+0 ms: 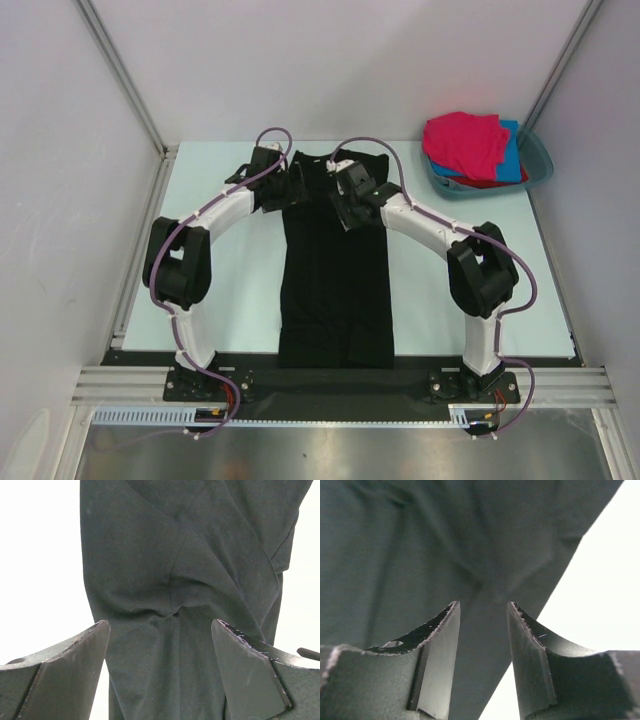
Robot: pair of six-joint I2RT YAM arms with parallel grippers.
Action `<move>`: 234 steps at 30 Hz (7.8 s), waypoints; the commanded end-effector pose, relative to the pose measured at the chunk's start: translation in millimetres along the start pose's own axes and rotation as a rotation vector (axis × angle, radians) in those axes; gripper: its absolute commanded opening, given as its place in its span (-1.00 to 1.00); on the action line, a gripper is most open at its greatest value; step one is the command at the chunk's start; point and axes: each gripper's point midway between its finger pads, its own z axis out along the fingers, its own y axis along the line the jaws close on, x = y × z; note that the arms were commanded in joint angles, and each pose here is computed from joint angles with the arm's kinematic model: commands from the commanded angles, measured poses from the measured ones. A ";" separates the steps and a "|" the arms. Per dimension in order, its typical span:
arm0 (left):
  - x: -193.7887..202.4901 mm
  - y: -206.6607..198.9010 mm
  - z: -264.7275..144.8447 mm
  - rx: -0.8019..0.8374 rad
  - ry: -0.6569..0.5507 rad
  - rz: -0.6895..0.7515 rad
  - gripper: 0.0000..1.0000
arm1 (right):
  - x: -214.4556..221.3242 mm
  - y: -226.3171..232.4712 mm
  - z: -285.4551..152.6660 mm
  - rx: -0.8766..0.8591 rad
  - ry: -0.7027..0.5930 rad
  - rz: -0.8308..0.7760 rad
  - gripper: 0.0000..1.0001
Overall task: Fold and stack the t-shirts
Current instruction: Fold the tshirt
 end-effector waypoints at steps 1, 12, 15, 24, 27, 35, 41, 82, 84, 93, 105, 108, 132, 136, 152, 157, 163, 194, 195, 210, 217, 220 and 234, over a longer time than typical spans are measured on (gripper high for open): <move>-22.6 -9.4 -17.2 0.015 -0.067 0.030 0.79 | -15.7 36.9 -14.5 -0.124 -0.046 0.023 -0.09; -22.7 -9.9 -23.2 0.017 -0.074 0.027 0.79 | 8.0 76.9 13.0 -0.265 0.006 0.068 -0.42; -22.3 -7.6 -22.9 0.007 -0.075 0.030 0.79 | 2.9 72.3 21.8 -0.251 0.005 0.067 -0.45; -29.6 3.6 -25.6 -0.032 -0.109 0.002 0.79 | -7.9 37.6 58.0 -0.168 -0.004 0.076 -0.48; -31.4 5.4 -24.5 -0.034 -0.112 -0.001 0.79 | -18.4 22.8 64.9 -0.129 -0.013 0.071 -0.49; -27.8 6.9 -18.7 -0.030 -0.095 -0.006 0.79 | -48.4 -9.3 77.6 -0.035 -0.069 0.060 -0.47; -27.1 8.7 -19.9 -0.038 -0.098 -0.005 0.79 | -58.3 -7.0 65.1 -0.048 -0.080 0.055 -0.49; -28.1 19.6 -16.5 -0.060 -0.089 -0.038 0.79 | -18.8 -24.4 97.5 0.026 0.004 0.104 -0.51; -26.8 20.2 -16.1 -0.061 -0.087 -0.040 0.79 | -28.9 -32.2 98.3 0.037 -0.017 0.114 -0.51; -27.1 21.1 -15.1 -0.059 -0.086 -0.042 0.79 | -56.4 -55.5 97.9 0.073 -0.079 0.115 -0.50; -25.2 20.3 -12.2 -0.052 -0.076 -0.042 0.79 | -63.1 -44.9 120.7 0.004 -0.079 0.090 -0.41; -24.5 21.4 -12.1 -0.056 -0.075 -0.039 0.79 | -62.2 -46.2 133.0 -0.002 -0.071 0.089 -0.41; -23.4 20.5 -11.7 -0.043 -0.072 -0.047 0.79 | -83.0 -43.6 88.8 -0.022 -0.185 0.083 -0.12; -24.0 20.2 -12.6 -0.042 -0.074 -0.045 0.79 | -81.5 -39.7 82.9 -0.032 -0.177 0.080 -0.08; -23.3 20.0 -12.1 -0.040 -0.071 -0.044 0.79 | -61.1 -25.7 89.7 -0.093 -0.126 0.182 -0.07; -22.5 21.5 -11.1 -0.043 -0.068 -0.045 0.79 | -57.2 -26.1 94.4 -0.091 -0.116 0.180 -0.19; -23.3 21.3 -11.8 -0.044 -0.070 -0.044 0.79 | -54.6 -26.3 95.9 -0.092 -0.108 0.178 -0.49; -19.2 17.6 -9.9 -0.019 -0.053 -0.053 0.79 | 6.6 13.1 33.2 0.006 -0.026 0.091 -1.00; -19.4 16.5 -10.1 -0.015 -0.052 -0.052 0.79 | 9.5 13.4 32.8 0.012 -0.017 0.093 -1.00; -18.1 17.1 -8.7 -0.017 -0.045 -0.053 0.79 | -23.7 -21.4 -1.0 0.097 -0.157 0.191 -0.01; -19.1 18.3 -10.9 -0.025 -0.049 -0.047 0.79 | -35.1 -14.1 18.3 0.029 -0.129 0.230 -0.01; -18.8 18.3 -10.0 -0.025 -0.047 -0.047 0.79 | -37.3 -17.0 21.5 0.024 -0.141 0.253 0.00; -17.9 18.7 -8.4 -0.022 -0.041 -0.049 0.79 | -10.4 7.8 32.3 -0.094 -0.039 0.251 -0.02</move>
